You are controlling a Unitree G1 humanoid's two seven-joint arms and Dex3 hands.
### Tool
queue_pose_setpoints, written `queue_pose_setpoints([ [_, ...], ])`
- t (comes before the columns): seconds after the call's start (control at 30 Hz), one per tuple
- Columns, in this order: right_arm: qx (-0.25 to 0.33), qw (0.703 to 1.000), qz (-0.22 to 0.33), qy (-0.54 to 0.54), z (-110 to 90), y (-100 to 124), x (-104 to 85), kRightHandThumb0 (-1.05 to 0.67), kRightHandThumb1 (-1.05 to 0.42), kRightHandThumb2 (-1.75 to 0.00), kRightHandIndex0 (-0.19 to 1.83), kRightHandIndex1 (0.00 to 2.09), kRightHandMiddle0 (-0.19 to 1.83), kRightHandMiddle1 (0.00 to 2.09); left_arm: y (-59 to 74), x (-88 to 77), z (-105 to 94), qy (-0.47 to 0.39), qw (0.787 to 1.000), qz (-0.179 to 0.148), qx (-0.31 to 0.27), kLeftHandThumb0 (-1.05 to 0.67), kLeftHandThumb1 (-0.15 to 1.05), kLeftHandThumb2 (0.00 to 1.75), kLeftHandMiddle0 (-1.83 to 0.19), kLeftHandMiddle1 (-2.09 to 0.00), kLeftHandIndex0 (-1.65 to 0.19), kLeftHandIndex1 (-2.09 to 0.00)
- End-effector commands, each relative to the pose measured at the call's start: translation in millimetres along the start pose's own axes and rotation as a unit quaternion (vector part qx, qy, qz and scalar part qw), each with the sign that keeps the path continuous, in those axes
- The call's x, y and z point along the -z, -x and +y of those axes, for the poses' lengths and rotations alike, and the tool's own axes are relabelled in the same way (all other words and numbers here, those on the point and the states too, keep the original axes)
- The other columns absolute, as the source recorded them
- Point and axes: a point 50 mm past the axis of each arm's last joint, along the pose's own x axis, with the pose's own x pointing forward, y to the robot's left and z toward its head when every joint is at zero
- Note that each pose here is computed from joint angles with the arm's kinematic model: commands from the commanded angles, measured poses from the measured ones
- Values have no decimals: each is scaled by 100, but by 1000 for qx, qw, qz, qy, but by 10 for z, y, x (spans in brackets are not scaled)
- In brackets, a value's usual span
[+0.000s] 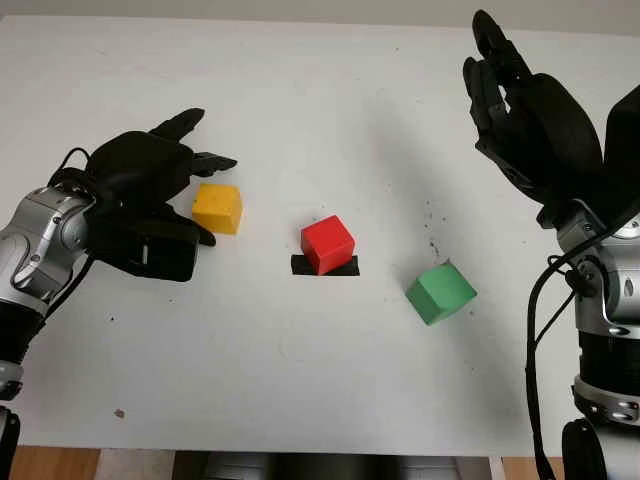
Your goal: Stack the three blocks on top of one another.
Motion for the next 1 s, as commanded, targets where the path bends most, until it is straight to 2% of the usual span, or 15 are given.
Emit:
queue_pose_setpoints([
  [0.0,0,1000,-8,11,-21,8,-35,-76,-105,-66,-19,0,-19,0,-10,-15,-32,1,1000,-4,2,-81,98,6,13,-6,-39,-12],
  [0.23,0,1000,-8,13,-21,4,-40,-74,-105,-66,-19,0,-19,0,-22,-25,-51,0,1000,-7,-3,-80,99,6,7,-7,-48,-17],
  [0.37,-2,1000,-9,17,-25,10,-47,-74,-105,-66,-19,0,-19,0,-19,-28,-51,-4,1000,-10,-9,-73,102,6,2,-8,-56,-23],
  [0.4,-2,1000,-9,17,-26,9,-46,-74,-105,-67,-19,0,-19,0,-20,-30,-53,-5,1000,-12,-13,-70,102,6,0,-7,-55,-32],
  [0.47,-3,1000,-9,17,-29,9,-46,-73,-105,-67,-19,0,-19,0,-22,-35,-53,-4,1000,-20,-24,-61,104,5,-5,-6,-42,-74],
  [0.57,-4,1000,-10,17,-32,7,-47,-72,-105,-68,-19,0,-19,0,-19,-43,-42,11,998,-38,-56,-46,105,6,-16,-7,-39,-111],
  [0.77,-2,1000,-12,16,-32,0,-32,-71,-105,-67,-19,0,-19,0,-19,-23,-38,82,989,-57,-110,-44,103,5,-30,-8,-35,-135],
  [0.97,4,1000,-11,18,-26,-3,-21,-70,-105,-68,-19,0,-19,0,-24,14,-1,229,968,-49,-94,-47,104,6,-29,-5,-25,-149],
])
